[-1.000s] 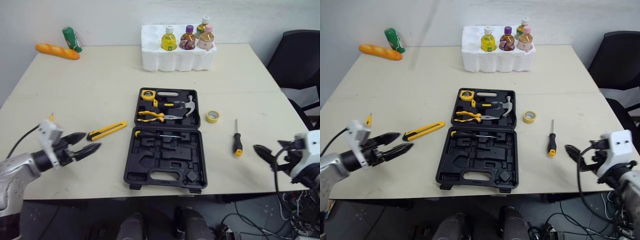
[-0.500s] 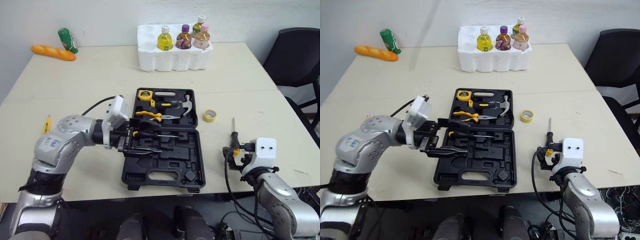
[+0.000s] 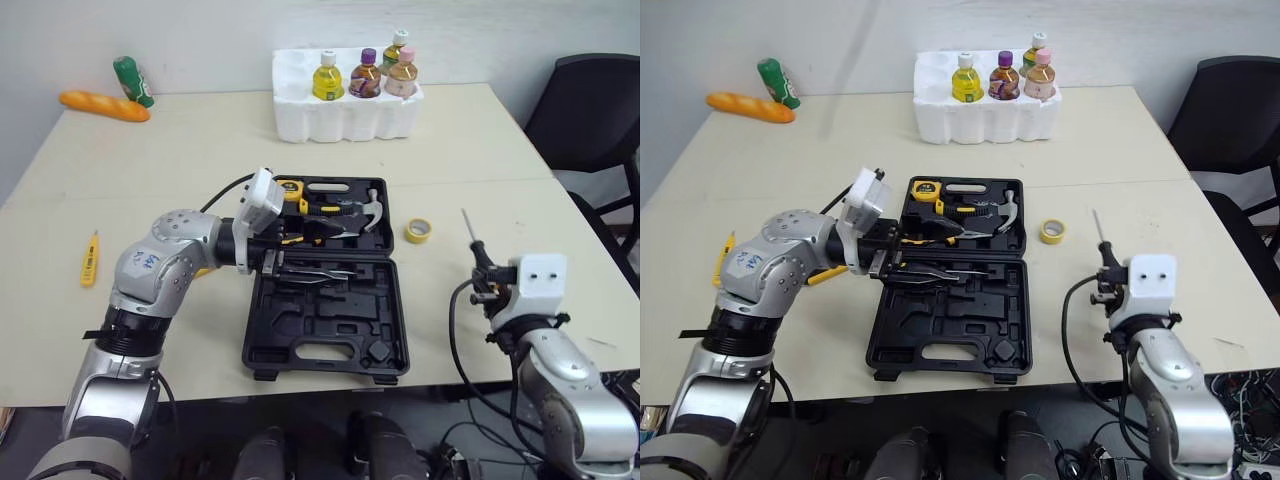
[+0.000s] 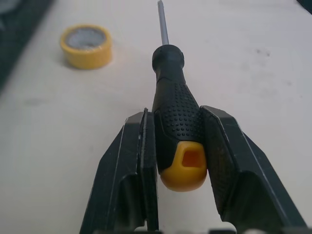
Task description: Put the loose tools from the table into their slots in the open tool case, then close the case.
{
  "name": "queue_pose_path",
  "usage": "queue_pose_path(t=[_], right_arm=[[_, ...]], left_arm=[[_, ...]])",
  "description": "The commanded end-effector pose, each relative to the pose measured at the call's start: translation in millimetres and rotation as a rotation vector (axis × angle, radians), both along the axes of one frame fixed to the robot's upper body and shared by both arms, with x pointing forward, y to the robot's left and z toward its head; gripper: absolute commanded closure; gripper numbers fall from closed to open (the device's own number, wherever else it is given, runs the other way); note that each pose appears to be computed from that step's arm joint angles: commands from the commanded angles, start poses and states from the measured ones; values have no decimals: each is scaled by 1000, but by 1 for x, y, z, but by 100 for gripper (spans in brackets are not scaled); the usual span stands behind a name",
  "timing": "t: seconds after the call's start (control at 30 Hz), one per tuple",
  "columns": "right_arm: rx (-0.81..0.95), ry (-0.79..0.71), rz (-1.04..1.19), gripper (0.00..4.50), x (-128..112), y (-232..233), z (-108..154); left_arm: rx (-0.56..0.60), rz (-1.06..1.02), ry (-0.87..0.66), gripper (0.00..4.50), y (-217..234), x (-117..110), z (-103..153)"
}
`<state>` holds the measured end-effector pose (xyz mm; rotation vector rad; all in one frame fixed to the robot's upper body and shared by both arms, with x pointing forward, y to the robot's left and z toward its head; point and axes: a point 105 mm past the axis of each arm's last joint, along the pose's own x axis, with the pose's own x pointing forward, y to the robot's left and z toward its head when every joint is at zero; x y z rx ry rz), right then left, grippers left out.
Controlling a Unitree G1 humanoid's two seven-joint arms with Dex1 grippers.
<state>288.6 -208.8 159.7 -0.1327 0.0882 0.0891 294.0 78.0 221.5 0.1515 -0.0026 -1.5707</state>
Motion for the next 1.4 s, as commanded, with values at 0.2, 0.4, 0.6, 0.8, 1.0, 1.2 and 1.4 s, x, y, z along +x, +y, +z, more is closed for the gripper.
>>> queue_pose_path(t=[0.2,0.4,0.6,0.8,1.0,1.2,1.4], right_arm=[[-104,151,692,357,-8,68,31],[-281,222,969,357,7,95,32],[-377,289,1082,357,19,109,21],[-422,351,1141,357,18,107,8],[-446,335,1155,357,24,107,3],[-486,350,1156,357,27,104,-2],[-556,359,1181,357,31,99,-12]], left_arm=[[184,227,58,0,81,-5,-22],[272,364,76,0,124,-13,-32],[275,429,67,0,135,-16,-38],[260,459,57,0,136,-15,-40],[255,482,48,0,136,-8,-41],[253,475,47,0,134,-7,-42],[248,466,33,0,129,-2,-39]])
